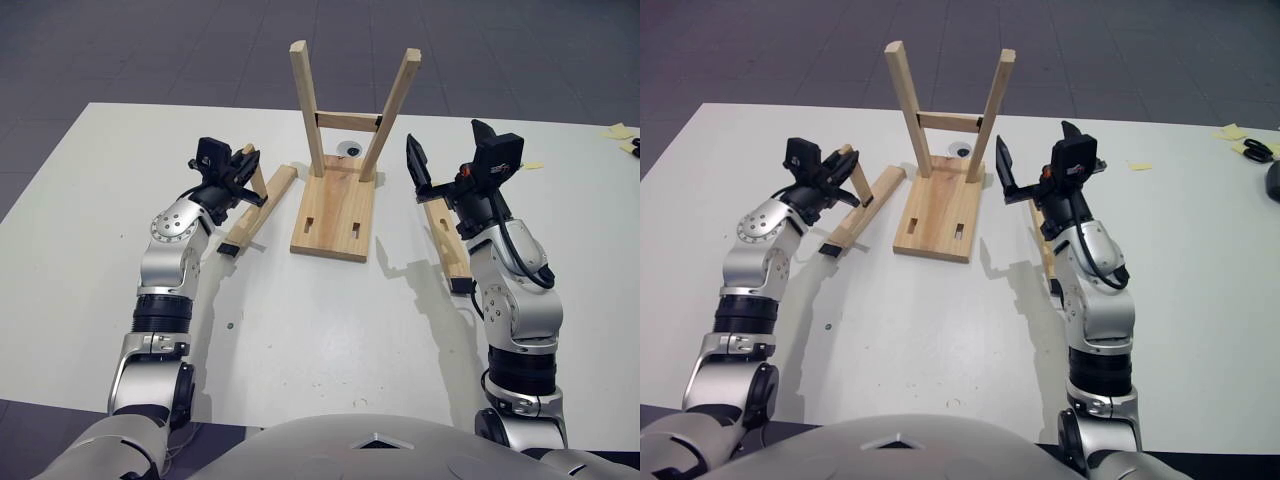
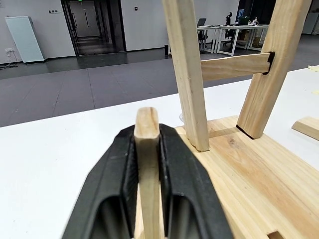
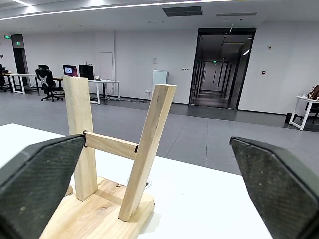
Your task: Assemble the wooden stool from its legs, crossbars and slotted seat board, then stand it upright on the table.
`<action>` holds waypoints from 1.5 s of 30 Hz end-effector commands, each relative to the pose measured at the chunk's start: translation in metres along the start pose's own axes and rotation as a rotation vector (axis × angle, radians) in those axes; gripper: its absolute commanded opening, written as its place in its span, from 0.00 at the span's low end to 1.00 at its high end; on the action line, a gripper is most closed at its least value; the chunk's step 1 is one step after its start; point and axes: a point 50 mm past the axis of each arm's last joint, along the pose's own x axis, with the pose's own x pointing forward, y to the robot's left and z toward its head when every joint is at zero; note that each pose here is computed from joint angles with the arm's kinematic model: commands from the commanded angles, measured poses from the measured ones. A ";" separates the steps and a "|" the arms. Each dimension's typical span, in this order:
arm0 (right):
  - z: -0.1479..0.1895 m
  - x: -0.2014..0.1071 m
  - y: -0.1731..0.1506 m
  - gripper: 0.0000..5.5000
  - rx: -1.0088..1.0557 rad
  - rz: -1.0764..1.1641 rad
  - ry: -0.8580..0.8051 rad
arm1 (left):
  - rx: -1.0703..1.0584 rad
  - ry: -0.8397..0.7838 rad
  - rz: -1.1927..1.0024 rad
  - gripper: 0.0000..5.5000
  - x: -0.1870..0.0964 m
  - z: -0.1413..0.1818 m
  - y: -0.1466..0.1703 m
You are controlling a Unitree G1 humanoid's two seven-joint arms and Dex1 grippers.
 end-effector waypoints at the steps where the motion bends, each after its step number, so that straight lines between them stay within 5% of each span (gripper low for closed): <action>1: 0.003 0.003 -0.001 0.98 -0.014 -0.001 -0.014 | -0.183 0.333 0.104 0.08 -0.043 -0.098 -0.009; 16: 0.004 0.004 -0.002 0.98 -0.019 0.001 -0.014 | -0.112 0.245 0.148 0.08 -0.036 -0.081 -0.004; 31: -0.001 0.003 0.003 0.98 -0.012 0.024 -0.004 | -0.054 -0.127 0.326 0.54 -0.005 0.039 0.035; 39: -0.003 0.003 0.005 0.98 -0.009 0.025 0.003 | -0.021 -0.389 0.302 0.79 0.002 0.132 0.031; 45: -0.004 0.004 0.007 0.98 -0.006 0.029 0.003 | -0.069 -0.272 0.256 0.96 0.023 0.109 0.035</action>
